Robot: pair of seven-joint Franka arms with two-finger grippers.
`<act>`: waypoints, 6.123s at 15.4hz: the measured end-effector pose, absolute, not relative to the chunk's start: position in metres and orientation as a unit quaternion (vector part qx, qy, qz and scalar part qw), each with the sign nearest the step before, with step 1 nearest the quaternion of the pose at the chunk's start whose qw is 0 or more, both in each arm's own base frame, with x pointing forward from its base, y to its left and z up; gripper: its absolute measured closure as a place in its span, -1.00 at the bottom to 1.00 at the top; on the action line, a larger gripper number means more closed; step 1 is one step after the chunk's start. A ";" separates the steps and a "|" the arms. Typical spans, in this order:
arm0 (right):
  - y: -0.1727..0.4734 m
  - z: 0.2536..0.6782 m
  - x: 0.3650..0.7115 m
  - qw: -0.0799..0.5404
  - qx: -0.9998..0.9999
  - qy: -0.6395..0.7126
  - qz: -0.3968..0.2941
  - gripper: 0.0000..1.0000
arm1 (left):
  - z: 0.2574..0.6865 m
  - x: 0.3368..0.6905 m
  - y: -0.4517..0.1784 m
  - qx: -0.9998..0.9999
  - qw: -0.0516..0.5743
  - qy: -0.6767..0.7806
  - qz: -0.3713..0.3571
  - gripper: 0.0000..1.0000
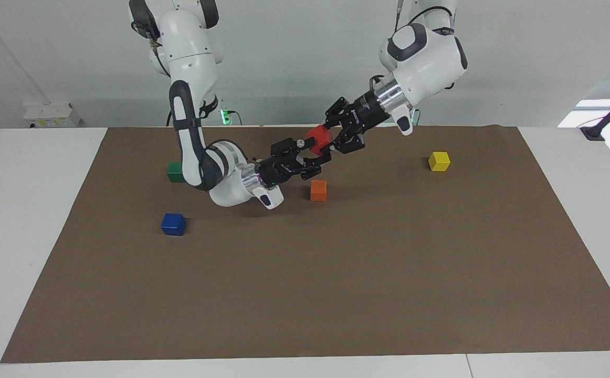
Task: Transfer red block to right arm and stack on blue block
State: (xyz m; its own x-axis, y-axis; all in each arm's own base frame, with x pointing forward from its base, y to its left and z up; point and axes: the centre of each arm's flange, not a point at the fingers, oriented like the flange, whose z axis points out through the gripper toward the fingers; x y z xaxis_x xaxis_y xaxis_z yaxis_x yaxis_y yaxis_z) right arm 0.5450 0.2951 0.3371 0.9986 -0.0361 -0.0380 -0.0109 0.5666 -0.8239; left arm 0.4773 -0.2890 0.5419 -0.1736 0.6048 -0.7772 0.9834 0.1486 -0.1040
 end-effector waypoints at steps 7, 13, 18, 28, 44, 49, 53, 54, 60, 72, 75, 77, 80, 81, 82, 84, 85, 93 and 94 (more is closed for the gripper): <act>0.295 0.345 0.548 0.880 -0.474 0.026 -0.016 -0.09 | 0.545 0.479 -0.287 0.566 0.307 0.697 -0.316 -0.10; 0.290 0.349 0.555 0.861 -0.505 0.048 -0.033 -0.09 | 0.563 0.480 -0.269 0.560 0.320 0.698 -0.311 -1.00; 0.287 0.357 0.558 0.850 -0.523 0.053 -0.019 -0.09 | 0.569 0.497 -0.197 0.572 0.300 0.722 -0.248 -1.00; 0.186 0.505 0.573 0.667 -0.742 0.055 0.039 -0.09 | 0.520 0.517 -0.103 0.828 0.175 0.533 -0.025 -1.00; 0.033 0.595 0.549 0.234 -0.972 0.016 0.014 -0.09 | 0.535 0.520 -0.046 0.994 -0.018 0.107 -0.011 -1.00; 0.014 0.585 0.557 0.086 -0.996 -0.004 -0.004 -0.09 | 0.544 0.537 -0.044 0.994 -0.032 0.095 -0.032 -1.00; 0.022 0.558 0.571 0.021 -0.999 -0.028 -0.014 -0.09 | 0.547 0.558 -0.043 0.994 -0.031 0.093 -0.037 -1.00; 0.022 0.548 0.575 0.013 -0.999 -0.031 -0.016 -0.09 | 0.547 0.560 -0.042 0.994 -0.032 0.093 -0.044 -1.00; 0.019 0.494 0.592 -0.008 -0.998 -0.047 -0.035 -0.09 | 0.543 0.554 -0.041 0.995 -0.034 0.062 -0.067 -1.00; 0.002 0.403 0.584 -0.013 -0.997 -0.047 -0.058 -0.09 | 0.550 0.540 -0.046 0.996 -0.037 0.049 -0.061 -1.00; -0.010 0.398 0.583 -0.013 -0.998 -0.039 -0.052 -0.09 | 0.555 0.540 -0.046 0.997 -0.036 0.048 -0.050 -1.00; -0.013 0.392 0.583 -0.013 -0.998 -0.036 -0.049 -0.09 | 0.555 0.541 -0.046 0.997 -0.036 0.048 -0.047 -1.00; -0.013 0.380 0.584 -0.013 -0.997 -0.036 -0.060 -0.09 | 0.555 0.541 -0.046 0.997 -0.036 0.048 -0.046 -1.00; -0.013 0.374 0.585 -0.013 -0.997 -0.036 -0.060 -0.09 | 0.555 0.541 -0.046 0.997 -0.036 0.048 -0.046 -1.00; -0.013 0.369 0.585 -0.013 -0.997 -0.037 -0.059 -0.09 | 0.555 0.541 -0.046 0.997 -0.036 0.048 -0.046 -1.00; -0.013 0.364 0.587 -0.013 -0.997 -0.037 -0.065 -0.09 | 0.555 0.542 -0.046 0.997 -0.035 0.048 -0.045 -1.00; -0.013 0.364 0.588 -0.013 -0.997 -0.037 -0.067 -0.09 | 0.556 0.542 -0.046 0.997 -0.035 0.048 -0.044 -1.00; -0.011 0.362 0.587 -0.012 -0.997 -0.024 -0.066 -0.09 | 0.560 0.543 -0.048 0.998 -0.034 0.046 -0.033 -1.00; -0.011 0.361 0.587 -0.012 -0.998 -0.021 -0.065 -0.09 | 0.560 0.543 -0.050 0.998 -0.034 0.044 -0.033 -1.00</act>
State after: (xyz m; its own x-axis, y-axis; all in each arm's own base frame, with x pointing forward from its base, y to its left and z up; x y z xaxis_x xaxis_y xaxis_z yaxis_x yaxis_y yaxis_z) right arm 0.5867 -0.0107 0.3613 0.9907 0.0442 0.1290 0.0412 -0.9988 0.0259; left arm 0.5431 -0.0503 0.5598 0.9940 0.0901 -0.0622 0.0857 -0.9938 -0.0707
